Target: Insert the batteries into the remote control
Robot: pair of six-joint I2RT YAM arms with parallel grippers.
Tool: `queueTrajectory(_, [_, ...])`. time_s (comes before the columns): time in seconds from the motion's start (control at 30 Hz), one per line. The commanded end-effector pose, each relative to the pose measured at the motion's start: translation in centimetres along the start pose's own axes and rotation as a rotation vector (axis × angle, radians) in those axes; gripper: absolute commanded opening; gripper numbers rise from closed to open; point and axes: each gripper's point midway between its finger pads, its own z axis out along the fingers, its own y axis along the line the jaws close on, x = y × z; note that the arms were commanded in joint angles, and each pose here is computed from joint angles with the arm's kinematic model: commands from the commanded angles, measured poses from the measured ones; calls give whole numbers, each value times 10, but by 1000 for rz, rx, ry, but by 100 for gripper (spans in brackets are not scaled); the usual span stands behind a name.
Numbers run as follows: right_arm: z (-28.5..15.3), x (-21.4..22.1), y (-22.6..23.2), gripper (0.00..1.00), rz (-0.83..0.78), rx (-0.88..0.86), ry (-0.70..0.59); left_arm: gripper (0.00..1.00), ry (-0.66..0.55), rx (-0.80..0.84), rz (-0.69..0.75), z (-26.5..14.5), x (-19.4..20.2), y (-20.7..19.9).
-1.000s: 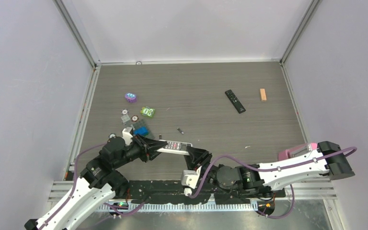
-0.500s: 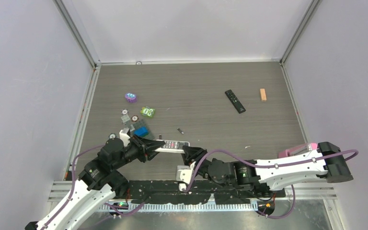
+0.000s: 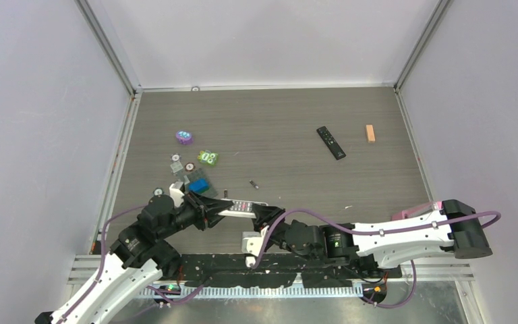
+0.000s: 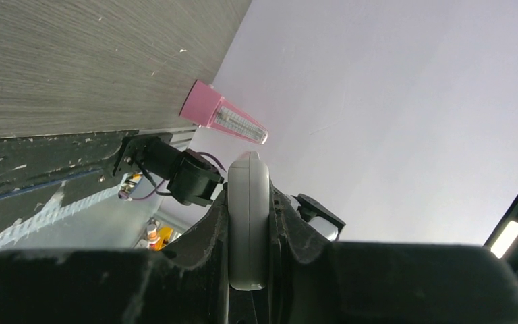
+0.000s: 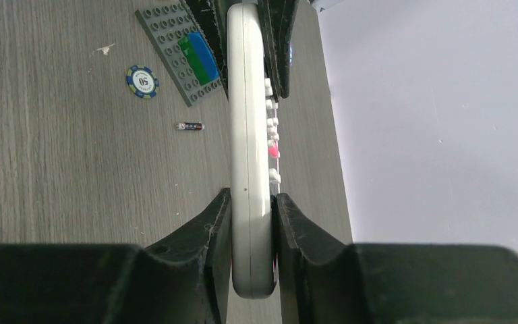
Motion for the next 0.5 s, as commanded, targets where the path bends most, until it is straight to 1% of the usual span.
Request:
queueTrajectory(0.0, [1,-13,-30,12,74,79,-18,2,59,71,53,-13,17,-22])
queueTrajectory(0.03, [1,-14,-31,7,78,80,-17,12,52,75,64,-13,15,-22])
queueTrajectory(0.1, [-1,-18,-35,6,101,80,-23,46,29,92,107,-15,12,-24])
queueTrajectory(0.13, [-1,-18,-31,5,118,55,-20,60,10,97,135,-16,10,-24])
queueTrajectory(0.17, [-4,-21,-35,5,139,52,-31,70,-15,107,164,-18,6,-24])
queueTrajectory(0.2, [-5,-21,-30,5,163,18,-38,77,-50,124,210,-20,1,-26])
queueTrajectory(0.23, [-9,-24,-35,5,190,16,-52,82,-90,139,256,-22,-5,-28])
queueTrajectory(0.3, [-16,-27,-29,5,279,-51,-77,89,-166,149,328,-28,-17,-27])
queueTrajectory(0.33, [-22,-20,-27,6,301,-78,-57,91,-202,175,372,-31,-22,-31])
queueTrajectory(0.4, [-32,-21,-22,6,375,-138,-65,91,-249,222,508,-36,-26,-42])
queueTrajectory(0.43, [-35,-22,-20,6,405,-171,-75,92,-256,232,565,-38,-25,-46])
queueTrajectory(0.47, [-41,-21,-17,5,466,-199,-66,92,-256,252,660,-41,-22,-53])
